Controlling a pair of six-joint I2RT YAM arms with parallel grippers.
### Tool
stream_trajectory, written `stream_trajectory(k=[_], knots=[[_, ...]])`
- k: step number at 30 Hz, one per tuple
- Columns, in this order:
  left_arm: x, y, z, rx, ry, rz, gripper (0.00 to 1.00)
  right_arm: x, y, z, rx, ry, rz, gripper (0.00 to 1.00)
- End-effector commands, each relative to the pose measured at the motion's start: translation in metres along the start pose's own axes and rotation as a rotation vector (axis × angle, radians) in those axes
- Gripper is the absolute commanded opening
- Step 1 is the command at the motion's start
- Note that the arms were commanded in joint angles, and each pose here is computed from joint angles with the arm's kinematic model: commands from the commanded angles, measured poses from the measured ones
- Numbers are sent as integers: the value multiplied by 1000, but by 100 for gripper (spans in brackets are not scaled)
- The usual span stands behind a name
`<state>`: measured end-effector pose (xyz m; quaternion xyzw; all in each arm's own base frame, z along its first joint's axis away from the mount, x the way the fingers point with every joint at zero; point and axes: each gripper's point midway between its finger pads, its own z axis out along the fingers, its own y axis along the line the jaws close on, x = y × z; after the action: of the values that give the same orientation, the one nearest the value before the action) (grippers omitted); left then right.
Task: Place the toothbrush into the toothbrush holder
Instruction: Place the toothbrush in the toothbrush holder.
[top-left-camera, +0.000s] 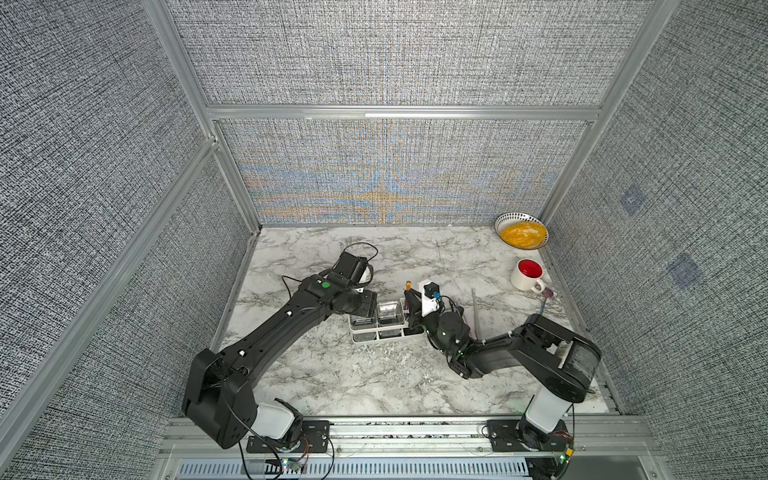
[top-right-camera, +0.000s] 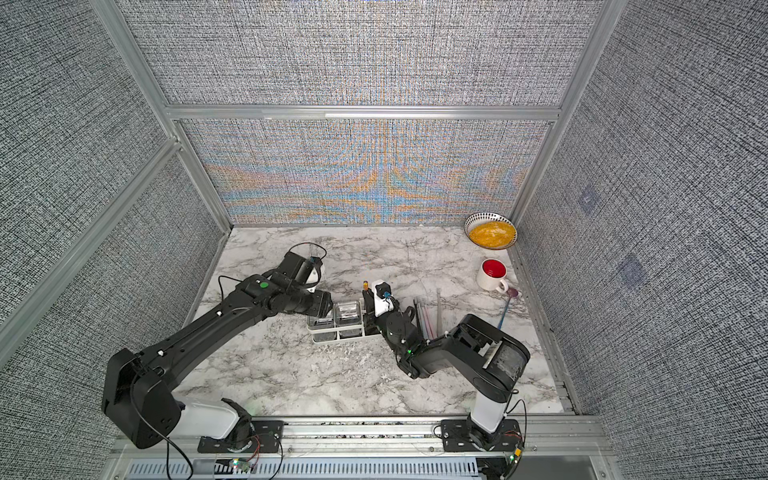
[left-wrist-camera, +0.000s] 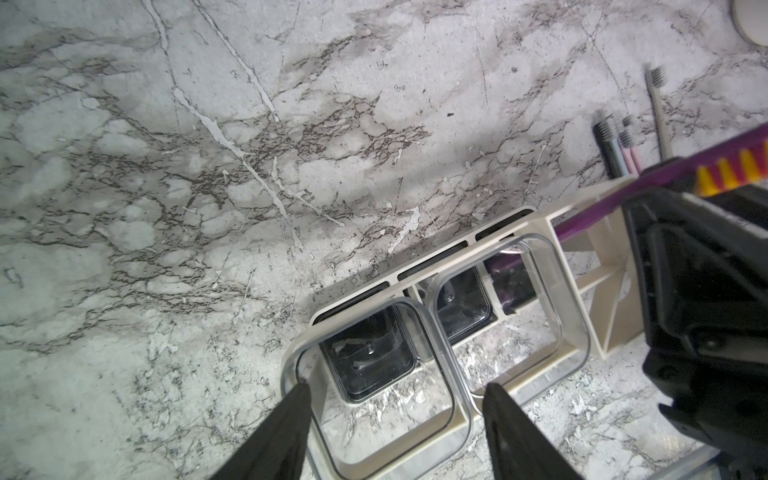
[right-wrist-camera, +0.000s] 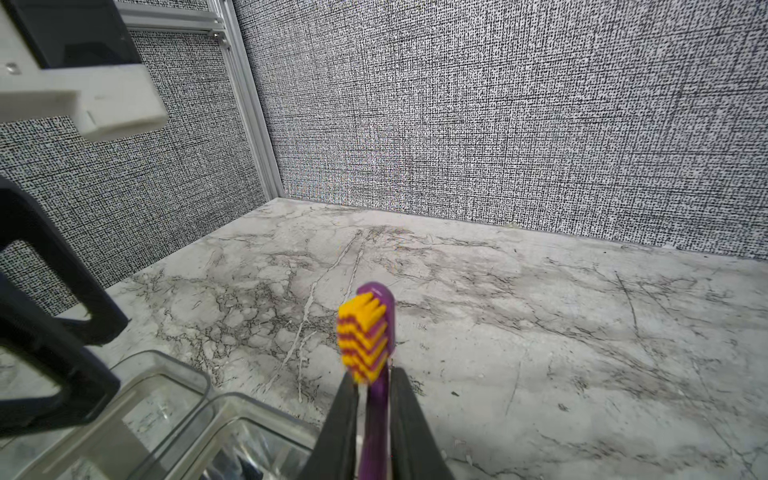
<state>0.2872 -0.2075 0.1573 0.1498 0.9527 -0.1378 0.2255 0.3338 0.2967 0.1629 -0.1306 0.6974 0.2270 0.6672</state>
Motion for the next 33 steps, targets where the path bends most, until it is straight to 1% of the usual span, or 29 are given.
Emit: stream_trajectory(k=[1,12,13,18,21,23,26,28,33], knots=[[-5,-1,-1,1,-19,15,68,-9,-2,-2,15,-46,31,16],[-2,0,-3,-11,-23,24,68,-11,-1,-8,14,-60,32,16],[-2,-1,-3,-10,-25,24,68,-12,-1,-9,15,-59,30,19],[-2,-1,-3,-9,-27,26,68,-22,-3,-15,30,-63,30,40],[-3,-2,-3,-8,-30,27,68,-30,-6,-20,43,-60,26,49],[-2,-2,-2,-8,-29,25,68,-34,-8,-24,53,-51,26,52],[-2,-1,-3,-9,-36,25,68,-38,-18,-35,95,-20,27,54],[-3,0,-4,-13,-44,23,68,-34,-29,-45,148,28,22,55],[-7,0,-9,-11,-77,22,68,-29,-75,-77,368,193,22,57]])
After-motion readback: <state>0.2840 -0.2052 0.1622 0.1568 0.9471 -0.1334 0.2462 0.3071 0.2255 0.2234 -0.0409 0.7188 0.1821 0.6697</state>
